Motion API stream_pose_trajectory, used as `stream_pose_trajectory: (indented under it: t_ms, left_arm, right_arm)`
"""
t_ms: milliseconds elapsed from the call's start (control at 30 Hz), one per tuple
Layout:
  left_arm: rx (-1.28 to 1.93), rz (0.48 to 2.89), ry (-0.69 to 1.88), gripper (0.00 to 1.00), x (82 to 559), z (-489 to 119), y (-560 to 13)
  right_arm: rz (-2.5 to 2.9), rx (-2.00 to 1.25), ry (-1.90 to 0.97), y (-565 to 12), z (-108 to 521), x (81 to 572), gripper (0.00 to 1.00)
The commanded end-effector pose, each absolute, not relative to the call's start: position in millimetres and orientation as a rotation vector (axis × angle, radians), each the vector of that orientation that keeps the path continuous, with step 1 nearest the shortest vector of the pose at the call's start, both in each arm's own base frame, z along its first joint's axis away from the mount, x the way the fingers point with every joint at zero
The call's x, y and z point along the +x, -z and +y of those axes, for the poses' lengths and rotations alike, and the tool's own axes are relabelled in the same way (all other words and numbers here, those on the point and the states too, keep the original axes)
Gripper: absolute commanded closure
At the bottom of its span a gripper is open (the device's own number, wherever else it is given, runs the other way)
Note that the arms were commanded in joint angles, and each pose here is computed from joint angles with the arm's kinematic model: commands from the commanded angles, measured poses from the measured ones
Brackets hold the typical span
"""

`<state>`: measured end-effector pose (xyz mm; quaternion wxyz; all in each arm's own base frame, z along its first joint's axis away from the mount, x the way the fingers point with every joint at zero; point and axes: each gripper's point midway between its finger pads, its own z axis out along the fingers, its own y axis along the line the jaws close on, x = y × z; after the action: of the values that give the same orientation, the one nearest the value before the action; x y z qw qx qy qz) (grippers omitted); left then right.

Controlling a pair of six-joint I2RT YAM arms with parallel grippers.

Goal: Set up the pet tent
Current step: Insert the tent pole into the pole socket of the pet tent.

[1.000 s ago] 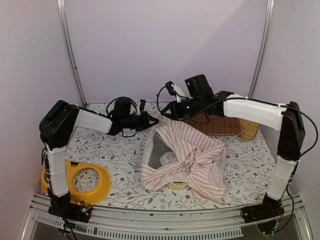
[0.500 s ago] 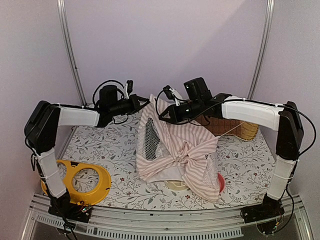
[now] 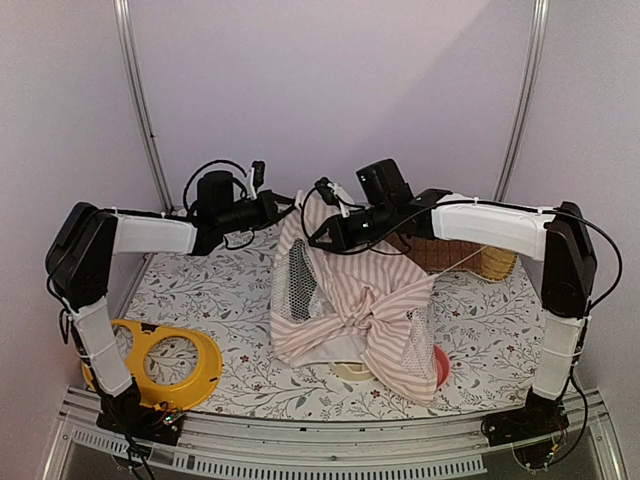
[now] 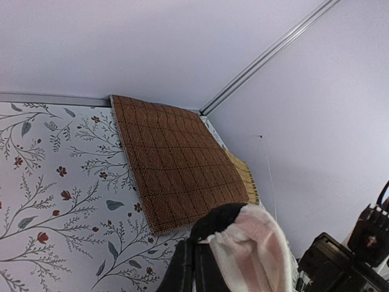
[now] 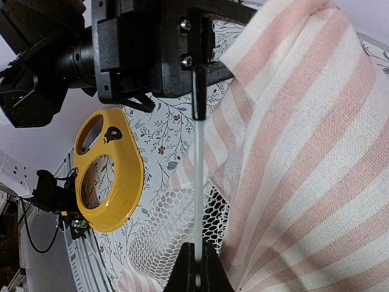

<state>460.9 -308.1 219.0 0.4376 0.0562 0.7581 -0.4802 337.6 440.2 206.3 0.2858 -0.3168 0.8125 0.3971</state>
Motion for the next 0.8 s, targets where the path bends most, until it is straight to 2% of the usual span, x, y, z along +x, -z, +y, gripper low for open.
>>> stream_pose_trajectory:
  t_ms: [0, 767]
  left_arm:
    - [0.152, 1.759, 1.152, 1.0, 464.1, -295.2, -266.0]
    - [0.201, 1.774, 1.146, 1.0, 461.9, -305.0, -276.5]
  right_arm:
    - [2.46, -0.949, -1.037, -141.1, 421.3, 298.6, 1.0]
    - [2.476, -1.011, -1.038, -133.7, 428.0, 297.5, 1.0]
